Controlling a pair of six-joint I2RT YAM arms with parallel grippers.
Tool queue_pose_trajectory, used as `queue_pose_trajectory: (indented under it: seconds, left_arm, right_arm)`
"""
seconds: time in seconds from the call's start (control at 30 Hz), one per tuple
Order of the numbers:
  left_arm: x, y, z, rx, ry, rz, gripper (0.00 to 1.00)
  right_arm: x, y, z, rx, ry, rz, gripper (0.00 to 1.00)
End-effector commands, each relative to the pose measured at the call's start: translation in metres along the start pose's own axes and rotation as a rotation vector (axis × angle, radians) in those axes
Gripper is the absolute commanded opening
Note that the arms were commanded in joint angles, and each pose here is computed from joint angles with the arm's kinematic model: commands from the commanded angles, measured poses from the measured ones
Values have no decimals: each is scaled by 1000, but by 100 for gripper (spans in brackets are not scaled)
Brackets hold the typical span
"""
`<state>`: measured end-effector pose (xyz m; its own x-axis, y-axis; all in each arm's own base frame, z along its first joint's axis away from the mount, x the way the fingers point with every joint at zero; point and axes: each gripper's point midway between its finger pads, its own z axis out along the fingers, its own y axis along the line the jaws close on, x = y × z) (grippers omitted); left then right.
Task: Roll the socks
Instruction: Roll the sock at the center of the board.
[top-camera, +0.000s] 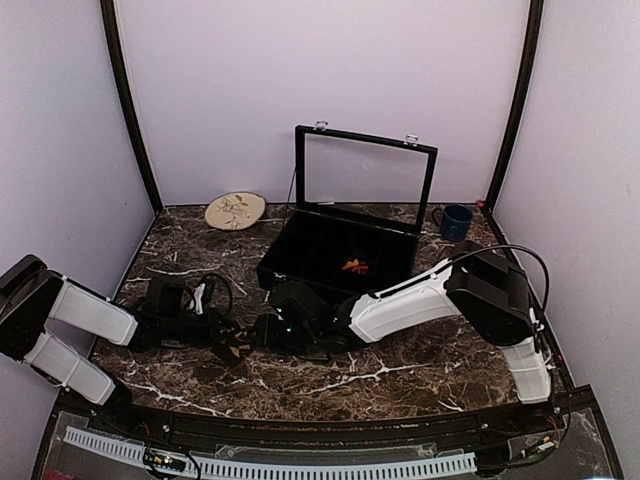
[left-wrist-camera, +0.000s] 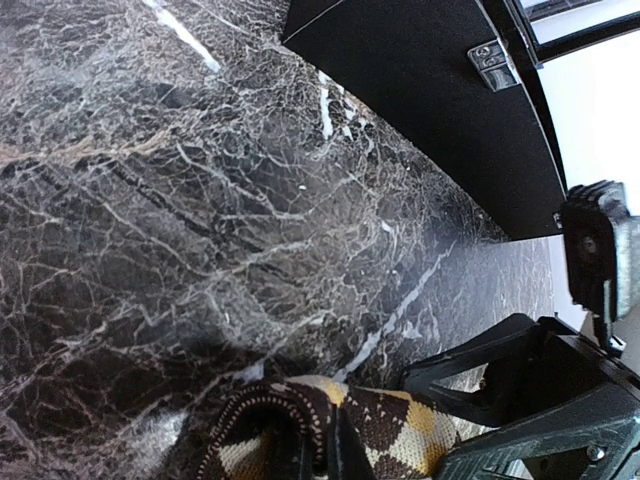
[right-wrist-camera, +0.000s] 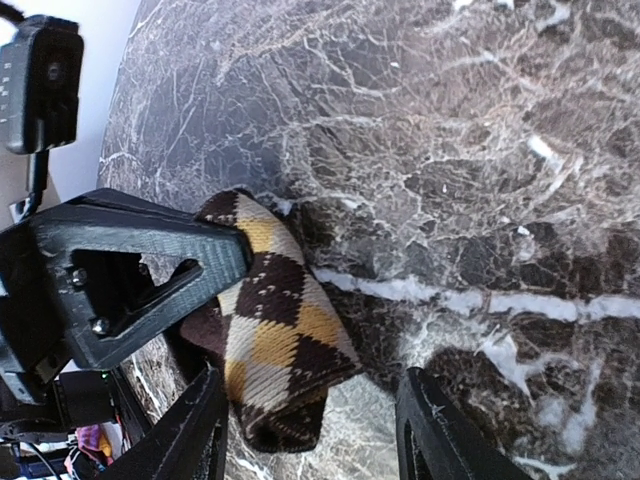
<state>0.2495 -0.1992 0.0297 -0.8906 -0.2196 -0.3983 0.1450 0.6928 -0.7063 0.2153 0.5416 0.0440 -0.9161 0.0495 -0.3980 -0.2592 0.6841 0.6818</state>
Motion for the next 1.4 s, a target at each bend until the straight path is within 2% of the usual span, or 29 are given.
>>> queue_pose_trajectory:
  seconds: [0.0,0.23,0.6,0.73,0.87,1.13,1.2,1.37]
  left_arm:
    - [1,-1,-3,10,-18,8,0]
    - [2,-2,-3,15,-17,12,0]
    - [3,-3,-2,20,-15,14,0]
    - [2,-3,-2,22,-16,16,0]
    - [3,-3,-2,19,-12,10,0]
    - [2,-2,1,-1,15,-12,0]
    - [1,-2,1,-11,23,-21,4]
    - [-5,-7,-2,-29,28,-35,21]
  right_arm:
    - [-6,7,7,-67,-2,54,55]
    - [-4,8,14,-92,12,81,54]
    - [4,6,26,-119,51,107,45]
    - [5,7,27,-126,52,111,38]
    - [4,7,27,-138,49,114,23]
    - [0,10,27,-131,32,65,4]
    - [-1,10,27,-113,27,30,2]
    - [-5,10,26,-45,-2,-84,0]
